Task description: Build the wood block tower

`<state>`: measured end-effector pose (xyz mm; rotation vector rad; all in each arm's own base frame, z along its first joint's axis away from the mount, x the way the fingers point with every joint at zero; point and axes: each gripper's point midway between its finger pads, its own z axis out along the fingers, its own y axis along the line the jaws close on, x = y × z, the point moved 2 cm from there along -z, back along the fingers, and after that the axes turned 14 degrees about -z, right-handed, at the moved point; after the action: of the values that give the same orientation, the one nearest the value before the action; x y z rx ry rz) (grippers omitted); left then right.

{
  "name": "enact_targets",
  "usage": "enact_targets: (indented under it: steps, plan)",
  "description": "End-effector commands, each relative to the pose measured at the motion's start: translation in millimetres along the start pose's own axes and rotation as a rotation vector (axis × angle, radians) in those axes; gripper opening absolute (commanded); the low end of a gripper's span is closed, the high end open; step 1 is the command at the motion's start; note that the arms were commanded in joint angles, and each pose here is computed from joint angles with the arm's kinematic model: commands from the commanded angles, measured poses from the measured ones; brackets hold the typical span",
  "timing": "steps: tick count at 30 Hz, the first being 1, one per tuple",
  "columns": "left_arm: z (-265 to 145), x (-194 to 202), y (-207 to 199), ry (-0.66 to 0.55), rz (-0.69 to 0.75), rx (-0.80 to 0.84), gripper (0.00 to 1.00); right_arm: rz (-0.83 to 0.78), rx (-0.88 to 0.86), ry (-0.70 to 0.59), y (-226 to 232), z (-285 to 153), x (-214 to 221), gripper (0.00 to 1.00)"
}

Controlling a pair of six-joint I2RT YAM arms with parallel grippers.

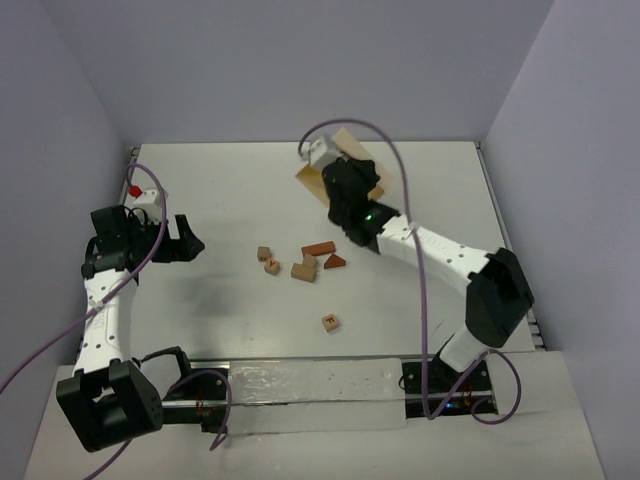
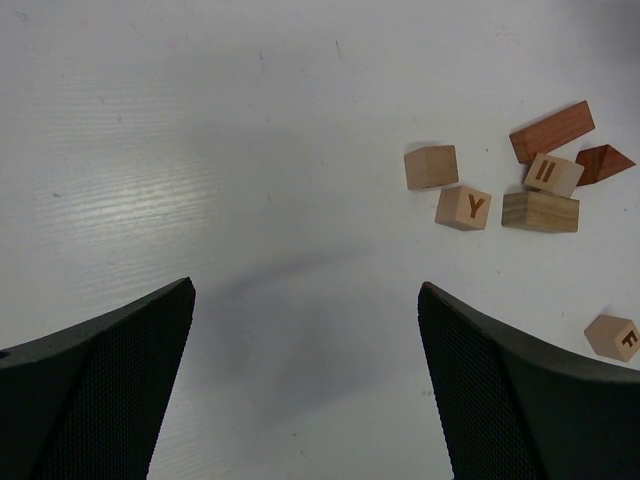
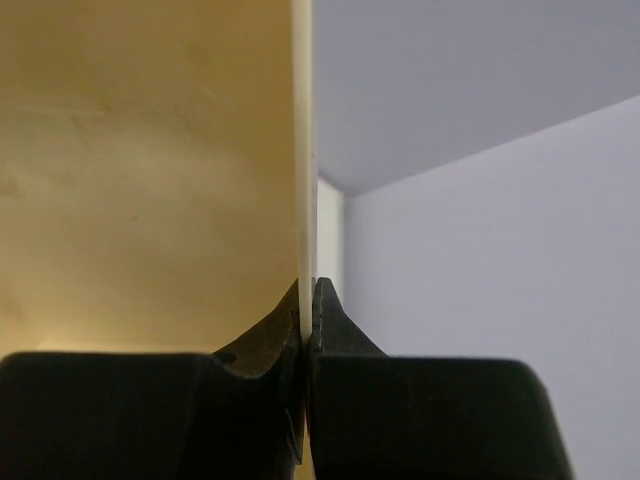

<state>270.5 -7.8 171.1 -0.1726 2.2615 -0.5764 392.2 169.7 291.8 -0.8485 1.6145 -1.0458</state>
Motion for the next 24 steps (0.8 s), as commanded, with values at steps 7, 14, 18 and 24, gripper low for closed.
enact_targets:
  steps: [7,14,18,24]
  plan:
    - [-8,-12,-11,-0.030,0.046,0.050,0.99,0.320,-0.543,0.262,26,-28,121,0.00]
    - [-7,-11,-11,-0.025,0.047,0.055,0.99,0.379,-0.641,0.404,27,-17,203,0.00]
    - [-6,-10,-10,-0.015,0.041,0.054,0.99,0.358,-0.654,0.484,29,-14,247,0.00]
    - [-6,-10,-11,-0.020,0.047,0.059,0.99,0.372,-0.679,0.587,26,-5,313,0.00]
